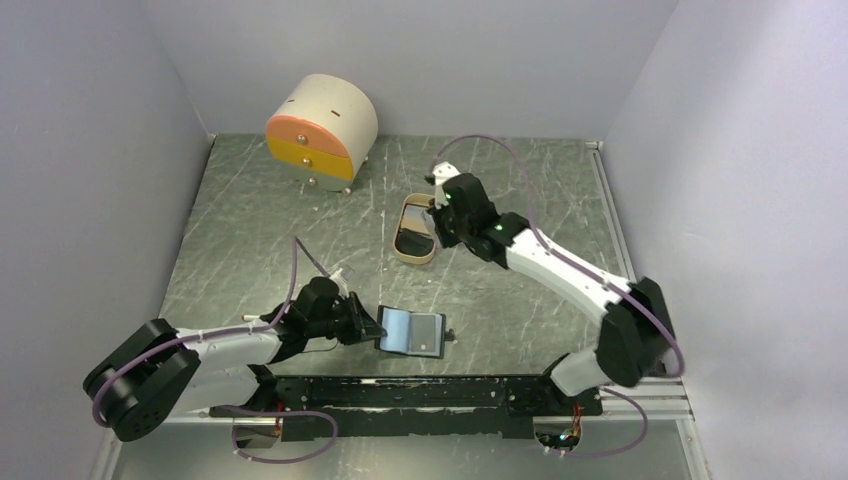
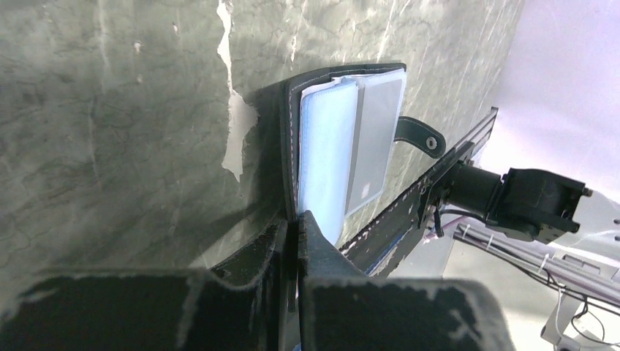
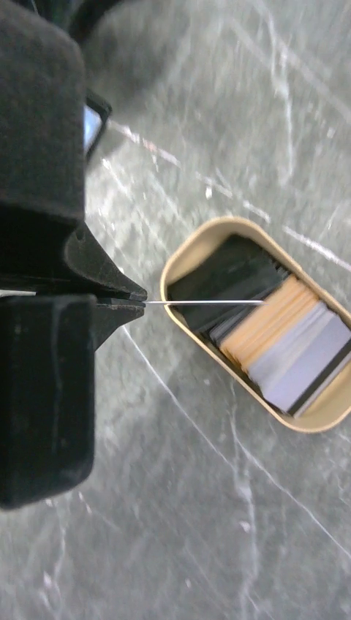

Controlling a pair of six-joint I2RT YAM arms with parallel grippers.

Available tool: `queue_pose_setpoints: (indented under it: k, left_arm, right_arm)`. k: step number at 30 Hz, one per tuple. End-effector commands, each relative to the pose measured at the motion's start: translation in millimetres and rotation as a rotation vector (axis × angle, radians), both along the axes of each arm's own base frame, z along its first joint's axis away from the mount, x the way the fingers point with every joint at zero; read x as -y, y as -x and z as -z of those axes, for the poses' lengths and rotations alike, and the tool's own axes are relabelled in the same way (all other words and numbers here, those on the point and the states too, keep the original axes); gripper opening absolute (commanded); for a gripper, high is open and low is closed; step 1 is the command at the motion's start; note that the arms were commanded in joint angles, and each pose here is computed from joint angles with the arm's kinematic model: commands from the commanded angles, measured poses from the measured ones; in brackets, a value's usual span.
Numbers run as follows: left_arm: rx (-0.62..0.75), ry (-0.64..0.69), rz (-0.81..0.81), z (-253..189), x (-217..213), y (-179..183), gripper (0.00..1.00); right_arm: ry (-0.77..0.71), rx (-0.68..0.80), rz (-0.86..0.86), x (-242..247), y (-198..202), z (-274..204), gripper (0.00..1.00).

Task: Put the credit cards into the card holder
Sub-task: Insert the credit card into the card holder.

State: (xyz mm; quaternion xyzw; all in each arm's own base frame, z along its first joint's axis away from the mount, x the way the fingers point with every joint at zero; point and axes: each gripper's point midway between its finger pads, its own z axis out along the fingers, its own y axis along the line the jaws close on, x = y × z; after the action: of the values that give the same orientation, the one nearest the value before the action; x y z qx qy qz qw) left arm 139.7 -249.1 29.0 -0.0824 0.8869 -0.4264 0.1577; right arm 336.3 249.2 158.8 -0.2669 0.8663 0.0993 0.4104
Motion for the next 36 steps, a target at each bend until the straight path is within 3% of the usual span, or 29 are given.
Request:
queue_pose_setpoints:
  k: [1, 6, 9, 15, 22, 28, 36]
  left_arm:
    - [-0.013, -0.014, -0.086, 4, -7, -6, 0.09]
    - [-0.048, 0.005, -0.104, 11, -7, -3, 0.09]
    - [-0.051, -0.018, -0.09, 11, -4, -5, 0.09]
    - [-0.062, -0.006, -0.095, 13, -7, 0, 0.22]
    - [-0.05, 0.011, -0.101, 10, -10, 2, 0.24]
    - [-0.062, 0.012, -0.093, 14, -11, 6, 0.11]
    - [-0.046, -0.001, -0.089, 11, -11, 3, 0.11]
  right_arm:
    - [-0.304, -0.01, 0.065, -14, 30, -33, 0.0]
    - [-0.578, -0.129, 0.066, -26, 75, -33, 0.0]
    - [-0.671, -0.211, 0.085, -31, 100, -18, 0.0]
    - [-0.781, -0.358, 0.127, -39, 139, 19, 0.0]
    - [-0.815, -0.452, 0.213, -39, 166, 54, 0.0]
    - [-0.823, -0.487, 0.287, -29, 177, 73, 0.0]
    - [-0.817, -0.535, 0.283, -28, 190, 90, 0.0]
